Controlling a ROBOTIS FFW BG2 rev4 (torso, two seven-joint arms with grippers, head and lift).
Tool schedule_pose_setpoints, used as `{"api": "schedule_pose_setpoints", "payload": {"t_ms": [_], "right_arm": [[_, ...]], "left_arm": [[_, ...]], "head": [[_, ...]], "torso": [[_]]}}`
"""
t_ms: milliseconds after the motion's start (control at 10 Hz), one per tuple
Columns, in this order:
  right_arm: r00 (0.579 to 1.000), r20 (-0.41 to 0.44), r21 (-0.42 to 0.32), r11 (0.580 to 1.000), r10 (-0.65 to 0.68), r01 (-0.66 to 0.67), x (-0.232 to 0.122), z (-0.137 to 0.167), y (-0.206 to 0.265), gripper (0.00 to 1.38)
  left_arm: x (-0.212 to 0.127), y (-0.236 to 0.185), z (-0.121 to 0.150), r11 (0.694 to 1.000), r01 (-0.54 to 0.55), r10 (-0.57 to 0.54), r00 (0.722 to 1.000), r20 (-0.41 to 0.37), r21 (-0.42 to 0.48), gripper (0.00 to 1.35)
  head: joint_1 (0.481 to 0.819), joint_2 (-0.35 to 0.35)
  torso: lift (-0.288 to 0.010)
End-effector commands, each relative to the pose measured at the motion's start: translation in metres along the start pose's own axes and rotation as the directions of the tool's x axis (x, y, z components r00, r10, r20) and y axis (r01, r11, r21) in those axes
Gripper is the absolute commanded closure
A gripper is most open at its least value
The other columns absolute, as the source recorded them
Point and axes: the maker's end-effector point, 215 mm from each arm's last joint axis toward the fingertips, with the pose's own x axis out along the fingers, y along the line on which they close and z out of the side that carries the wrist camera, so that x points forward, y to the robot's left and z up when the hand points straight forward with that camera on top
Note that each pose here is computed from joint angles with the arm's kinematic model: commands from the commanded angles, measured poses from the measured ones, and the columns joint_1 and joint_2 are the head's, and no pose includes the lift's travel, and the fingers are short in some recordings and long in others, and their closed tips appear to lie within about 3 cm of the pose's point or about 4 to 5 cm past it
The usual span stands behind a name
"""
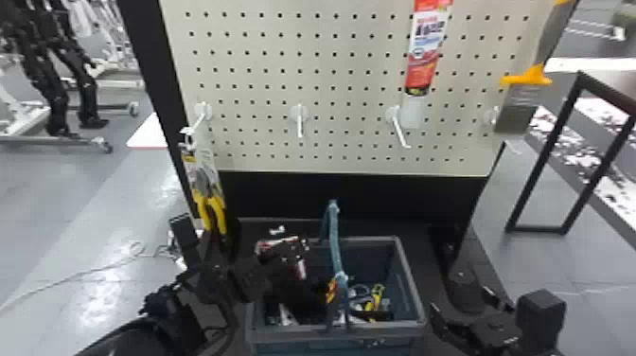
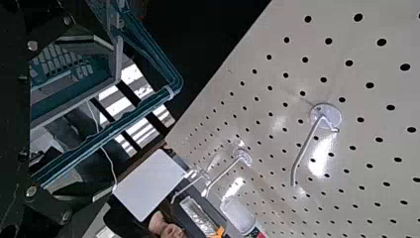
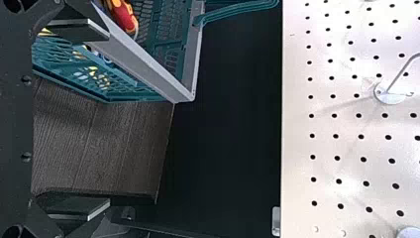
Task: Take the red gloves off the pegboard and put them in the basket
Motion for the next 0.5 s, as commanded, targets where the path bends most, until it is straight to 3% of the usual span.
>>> {"api": "schedule_pose_setpoints", "payload": {"t_ms": [0, 400], "right_arm": [[1.0, 0.0, 0.0, 1.0, 0.0, 0.0, 0.0, 0.0, 0.0, 0.12], [1.0, 0.001, -0.002, 1.0, 0.0, 0.0, 0.0, 0.0007, 0.0001, 0.12]], "left_arm": [[0.0008, -0.0013, 0.0, 1.0, 0.004, -0.004, 1.0, 0.001, -0.001, 0.28], [0.0001, -0.0017, 0.0031, 1.0, 0.005, -0.005, 1.0, 0.011, 0.005, 0.28]], "head": [[0.549, 0.0], [0.549, 0.0]], "torso": [[-0.1], [-0.1]]}}
